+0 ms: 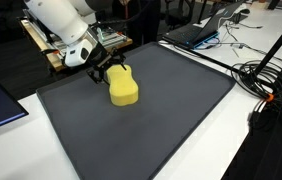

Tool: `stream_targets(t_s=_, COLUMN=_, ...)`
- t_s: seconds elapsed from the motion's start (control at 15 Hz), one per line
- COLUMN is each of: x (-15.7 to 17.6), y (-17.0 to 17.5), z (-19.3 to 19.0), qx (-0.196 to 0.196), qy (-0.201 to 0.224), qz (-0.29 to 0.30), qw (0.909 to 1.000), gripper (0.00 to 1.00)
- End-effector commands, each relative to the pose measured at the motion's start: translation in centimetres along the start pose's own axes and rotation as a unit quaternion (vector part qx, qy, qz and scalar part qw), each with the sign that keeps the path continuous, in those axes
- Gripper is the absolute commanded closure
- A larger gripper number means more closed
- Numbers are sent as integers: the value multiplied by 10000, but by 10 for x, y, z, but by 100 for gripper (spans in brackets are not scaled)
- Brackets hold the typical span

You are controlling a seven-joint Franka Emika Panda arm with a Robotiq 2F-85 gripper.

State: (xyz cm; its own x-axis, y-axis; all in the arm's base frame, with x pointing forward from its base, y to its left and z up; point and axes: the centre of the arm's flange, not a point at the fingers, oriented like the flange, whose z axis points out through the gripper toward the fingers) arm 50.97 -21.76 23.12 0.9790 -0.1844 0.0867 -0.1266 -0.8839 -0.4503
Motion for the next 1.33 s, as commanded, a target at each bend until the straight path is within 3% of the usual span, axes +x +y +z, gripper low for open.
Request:
stream_targets(t_s=0.0, x=27, y=25, z=18, qx=197, qy=-29, qz=212, qw=9996, gripper=0)
stream_targets(t_s=0.73, x=44, y=48, z=58, qx=181, qy=-202, qz=455, qw=9986, gripper=0)
stream_targets(t_s=0.8, x=43, y=49, z=61, qx=181, qy=-216, qz=412, qw=9988, gripper=25)
stream_targets(t_s=0.87, x=42, y=50, z=63, qx=255, qy=-218, qz=382, qw=9987, gripper=26)
stream_targets(t_s=1.27, x=36, y=61, z=54, qx=546, qy=-209, qz=333, qw=9977, gripper=65)
